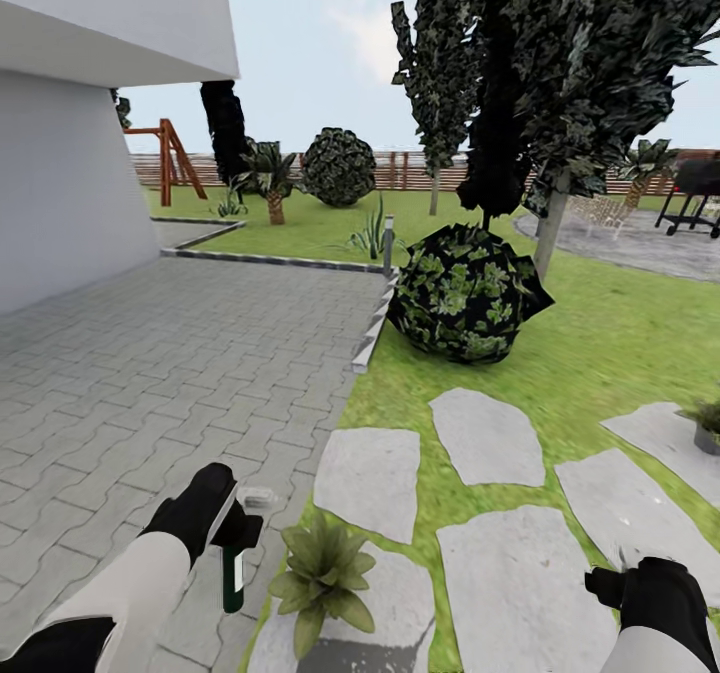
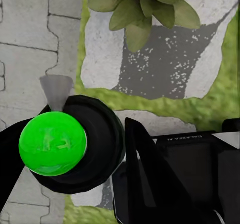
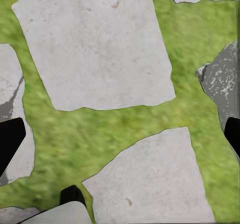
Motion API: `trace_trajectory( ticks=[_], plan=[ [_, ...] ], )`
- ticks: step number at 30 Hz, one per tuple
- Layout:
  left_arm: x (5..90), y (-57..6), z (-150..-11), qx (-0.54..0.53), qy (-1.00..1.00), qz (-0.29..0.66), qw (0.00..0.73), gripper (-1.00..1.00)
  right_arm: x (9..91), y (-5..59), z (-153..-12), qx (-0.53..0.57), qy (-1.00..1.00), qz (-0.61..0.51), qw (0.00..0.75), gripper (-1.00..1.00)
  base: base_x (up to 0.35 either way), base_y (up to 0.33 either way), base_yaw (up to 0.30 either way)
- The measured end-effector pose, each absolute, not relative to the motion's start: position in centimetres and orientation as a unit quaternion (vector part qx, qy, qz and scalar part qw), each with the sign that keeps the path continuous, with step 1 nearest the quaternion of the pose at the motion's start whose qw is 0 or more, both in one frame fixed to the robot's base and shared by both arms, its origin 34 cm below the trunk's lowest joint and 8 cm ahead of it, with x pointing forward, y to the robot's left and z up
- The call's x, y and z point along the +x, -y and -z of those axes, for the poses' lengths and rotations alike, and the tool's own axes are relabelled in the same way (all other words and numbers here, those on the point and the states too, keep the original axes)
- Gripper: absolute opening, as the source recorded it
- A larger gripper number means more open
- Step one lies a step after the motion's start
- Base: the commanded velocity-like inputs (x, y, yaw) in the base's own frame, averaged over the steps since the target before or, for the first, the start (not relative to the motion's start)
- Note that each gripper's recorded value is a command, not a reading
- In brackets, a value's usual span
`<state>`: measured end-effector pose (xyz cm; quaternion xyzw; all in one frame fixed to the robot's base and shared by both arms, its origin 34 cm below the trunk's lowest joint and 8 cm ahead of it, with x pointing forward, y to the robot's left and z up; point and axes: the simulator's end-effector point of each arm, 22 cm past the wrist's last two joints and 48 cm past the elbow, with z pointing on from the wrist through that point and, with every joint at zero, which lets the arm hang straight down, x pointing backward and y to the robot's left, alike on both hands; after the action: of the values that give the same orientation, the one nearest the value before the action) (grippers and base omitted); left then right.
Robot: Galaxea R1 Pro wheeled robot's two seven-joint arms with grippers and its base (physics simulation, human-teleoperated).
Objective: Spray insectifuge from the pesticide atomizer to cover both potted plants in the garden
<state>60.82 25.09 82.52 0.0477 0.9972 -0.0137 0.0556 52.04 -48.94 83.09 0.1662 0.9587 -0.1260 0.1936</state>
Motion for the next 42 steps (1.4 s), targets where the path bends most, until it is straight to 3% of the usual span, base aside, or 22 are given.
trace_trajectory(
  ticks=[13, 27, 37, 42],
  plan=[
    [58.7, -24.5, -81.0, 0.052, -0.998, 0.018, 0.024, -1.00, 52.1, 48.8, -83.0, 0.165, -0.959, 0.124, 0.194, 1.00, 0.000, 0.000, -0.074],
    [58.0, -24.6, -80.6, 0.054, -0.998, 0.017, 0.016, -1.00, 52.0, 48.9, -83.1, 0.165, -0.959, 0.126, 0.193, 1.00, 0.000, 0.000, -0.264],
    [57.4, -24.9, -80.1, 0.054, -0.998, 0.014, 0.008, -1.00, 52.1, 48.8, -83.0, 0.164, -0.959, 0.124, 0.193, 1.00, 0.000, 0.000, -0.019],
    [56.7, -24.9, -79.6, 0.055, -0.998, 0.014, 0.002, -1.00, 51.8, 45.5, -80.3, 0.149, -0.970, 0.086, 0.170, 1.00, 0.000, 0.000, 0.000]
  ],
)
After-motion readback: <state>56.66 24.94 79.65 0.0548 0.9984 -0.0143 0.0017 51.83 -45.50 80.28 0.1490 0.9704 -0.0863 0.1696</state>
